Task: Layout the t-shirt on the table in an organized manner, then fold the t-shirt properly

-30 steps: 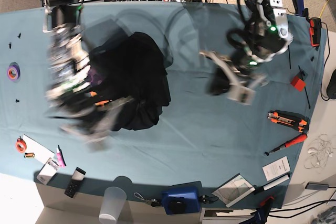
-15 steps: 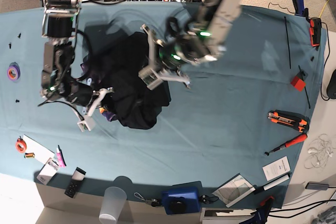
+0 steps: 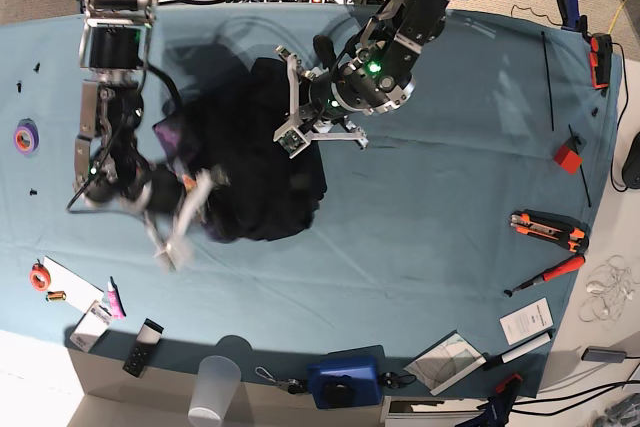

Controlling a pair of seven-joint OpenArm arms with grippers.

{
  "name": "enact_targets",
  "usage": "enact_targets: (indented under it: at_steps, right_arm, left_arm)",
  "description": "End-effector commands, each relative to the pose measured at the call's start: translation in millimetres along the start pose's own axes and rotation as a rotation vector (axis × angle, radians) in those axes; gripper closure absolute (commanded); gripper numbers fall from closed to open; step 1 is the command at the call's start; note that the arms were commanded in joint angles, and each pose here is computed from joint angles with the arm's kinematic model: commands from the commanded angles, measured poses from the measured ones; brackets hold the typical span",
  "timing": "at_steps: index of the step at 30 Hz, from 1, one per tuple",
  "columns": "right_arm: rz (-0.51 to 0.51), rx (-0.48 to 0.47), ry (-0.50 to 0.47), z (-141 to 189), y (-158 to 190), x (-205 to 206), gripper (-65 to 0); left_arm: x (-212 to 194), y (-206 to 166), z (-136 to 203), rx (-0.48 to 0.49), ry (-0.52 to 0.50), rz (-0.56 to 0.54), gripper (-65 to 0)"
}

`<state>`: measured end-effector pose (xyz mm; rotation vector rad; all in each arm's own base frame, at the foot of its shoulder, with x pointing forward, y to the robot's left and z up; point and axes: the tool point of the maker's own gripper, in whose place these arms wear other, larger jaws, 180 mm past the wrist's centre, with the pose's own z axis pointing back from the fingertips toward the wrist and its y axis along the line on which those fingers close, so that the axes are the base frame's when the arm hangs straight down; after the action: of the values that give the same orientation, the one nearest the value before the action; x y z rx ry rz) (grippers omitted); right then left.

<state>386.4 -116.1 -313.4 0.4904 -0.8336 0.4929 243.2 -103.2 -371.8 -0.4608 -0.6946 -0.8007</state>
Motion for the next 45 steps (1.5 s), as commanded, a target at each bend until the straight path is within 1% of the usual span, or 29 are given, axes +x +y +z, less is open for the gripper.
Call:
enact_targets:
  at_steps: [1, 3, 5, 6, 8, 10, 12, 14, 16, 19, 21, 23, 26, 29, 30, 32, 35, 37, 39, 41, 45]
  right_arm:
    - [0.017, 0.013, -0.057, -0.4, 5.0, 19.3, 0.0]
    - [0.020, 0.012, -0.049, -8.8, 11.6, 18.2, 0.0]
    - [0.032, -0.013, -0.019, -15.4, 12.0, 12.7, 0.0]
    - [0.033, -0.026, 0.001, -19.2, 11.0, 7.9, 0.0]
    - [0.016, -0.041, 0.044, -27.9, 8.7, -5.3, 0.0]
    - [-0.037, -0.043, 0.083, -38.4, 6.8, -22.0, 0.0]
    - [-0.089, -0.029, 0.127, -47.7, 7.0, -41.7, 0.0]
    - [-0.132, -0.016, 0.171, -53.0, 6.3, -60.4, 0.0]
    - [-0.153, -0.010, 0.203, -54.7, 6.4, -71.4, 0.0]
    - [-0.160, -0.018, 0.228, -50.5, 5.7, -70.6, 0.0]
    - [-0.140, -0.017, 0.212, -44.7, 8.4, -56.4, 0.0]
    - [-0.099, -0.037, 0.172, -35.6, 10.6, -34.0, 0.0]
    - [-0.028, -0.092, 0.114, -15.0, 14.6, 1.7, 0.0]
    - [0.039, -0.152, 0.092, 6.2, 18.6, 23.1, 0.0]
    - [0.059, -0.181, 0.098, 11.9, 14.9, 21.8, 0.0]
    - [0.057, -0.215, 0.126, 19.1, 10.1, 8.7, 0.0]
    - [0.041, -0.225, 0.177, 25.6, 12.7, -16.7, 0.0]
    - [0.050, -0.227, 0.198, 31.8, 18.6, -31.0, 0.0]
    - [0.057, -0.247, 0.211, 43.3, 20.1, -43.2, 0.0]
    - [0.051, -0.289, 0.211, 60.2, 14.9, -52.0, 0.0]
    - [0.000, -0.415, 0.191, 104.0, -1.9, -67.1, 0.0]
  left_arm:
    - [26.6, -0.1, 9.1, 0.004, -0.083, -0.004, 0.0]
    - [41.6, 6.6, 21.8, 0.051, -0.124, 0.014, 0.0]
    - [54.8, 15.1, 36.4, 0.112, -0.157, 0.013, 0.0]
    - [59.0, 20.6, 43.5, 0.150, -0.163, 0.008, 0.0]
    - [59.6, 37.0, 56.3, 0.255, -0.142, -0.001, 0.0]
    - [52.5, 58.2, 65.2, 0.374, -0.102, 0.008, 0.0]
    - [42.8, 78.3, 73.0, 0.464, -0.080, 0.039, 0.0]
    - [29.9, 96.3, 81.1, 0.522, -0.058, 0.074, 0.0]
    - [14.5, 117.4, 92.0, 0.577, -0.037, 0.130, 0.0]
    - [-12.3, 150.0, 113.2, 0.653, -0.012, 0.239, 0.0]
    - [-30.6, 161.7, 123.3, 0.652, -0.001, 0.310, 0.0]
    - [-46.1, 164.5, 128.7, 0.612, 0.009, 0.365, 0.0]
    - [-62.2, 164.2, 136.1, 0.559, 0.009, 0.417, 0.0]
    - [-70.3, 165.7, 149.6, 0.554, -0.022, 0.465, 0.0]
    - [-71.2, 165.4, 154.8, 0.556, -0.035, 0.478, 0.0]
    - [-77.4, 164.9, 167.8, 0.578, -0.048, 0.500, 0.0]
    - [-95.9, 167.1, 188.7, 0.618, -0.033, 0.521, 0.0]
    - [-107.3, 165.0, 198.1, 0.613, -0.027, 0.539, 0.0]
    - [-114.3, 159.5, 201.3, 0.582, -0.016, 0.519, 0.0]
    - [-119.4, 156.4, 203.1, 0.571, -0.014, 0.530, 0.0]
    - [-134.2, 153.4, 208.5, 0.582, 0.024, 0.551, 0.0]
